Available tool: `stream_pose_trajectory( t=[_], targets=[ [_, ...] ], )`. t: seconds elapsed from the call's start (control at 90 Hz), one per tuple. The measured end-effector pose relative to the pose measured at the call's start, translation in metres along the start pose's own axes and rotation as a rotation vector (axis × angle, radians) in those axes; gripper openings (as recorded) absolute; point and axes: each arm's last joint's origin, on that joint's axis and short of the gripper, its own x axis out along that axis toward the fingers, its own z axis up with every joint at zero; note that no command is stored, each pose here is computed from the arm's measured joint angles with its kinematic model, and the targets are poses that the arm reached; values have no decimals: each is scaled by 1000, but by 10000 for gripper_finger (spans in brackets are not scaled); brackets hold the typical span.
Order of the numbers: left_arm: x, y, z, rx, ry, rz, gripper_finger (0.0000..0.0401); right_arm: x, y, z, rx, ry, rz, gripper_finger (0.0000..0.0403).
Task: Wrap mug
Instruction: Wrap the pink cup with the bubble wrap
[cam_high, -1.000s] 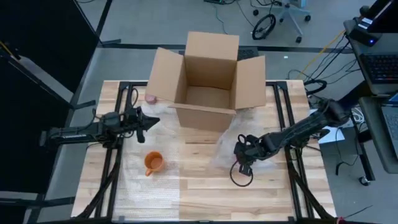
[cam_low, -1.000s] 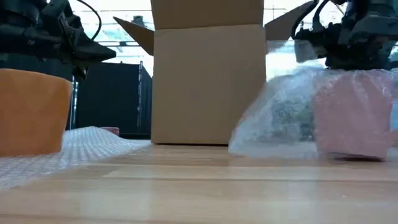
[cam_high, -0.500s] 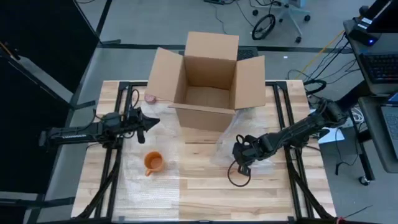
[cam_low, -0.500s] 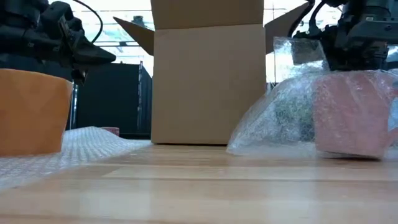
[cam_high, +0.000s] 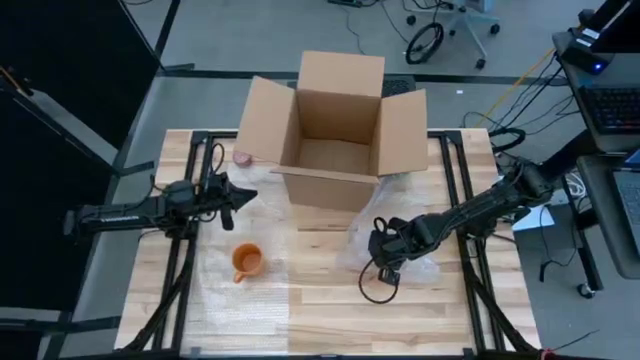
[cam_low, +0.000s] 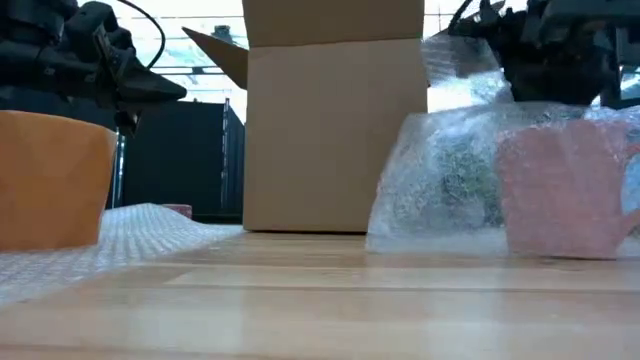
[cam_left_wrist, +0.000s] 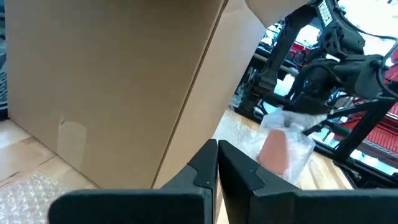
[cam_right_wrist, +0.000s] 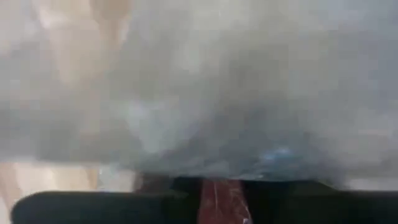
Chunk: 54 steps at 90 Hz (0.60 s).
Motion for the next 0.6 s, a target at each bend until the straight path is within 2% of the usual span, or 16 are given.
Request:
stream_pose_trajectory(
  t=[0.178, 0.467, 0.6],
  targets=[
    [0, 0, 0, 0, 0, 0, 0, -17, 2, 4, -20, 33, -24, 117],
    [0, 0, 0, 0, 0, 0, 0, -38, 5, 10, -29, 54, -36, 119],
    [0, 0, 0, 0, 0, 0, 0, -47, 5, 12, 8, 66, -47, 126]
  ],
)
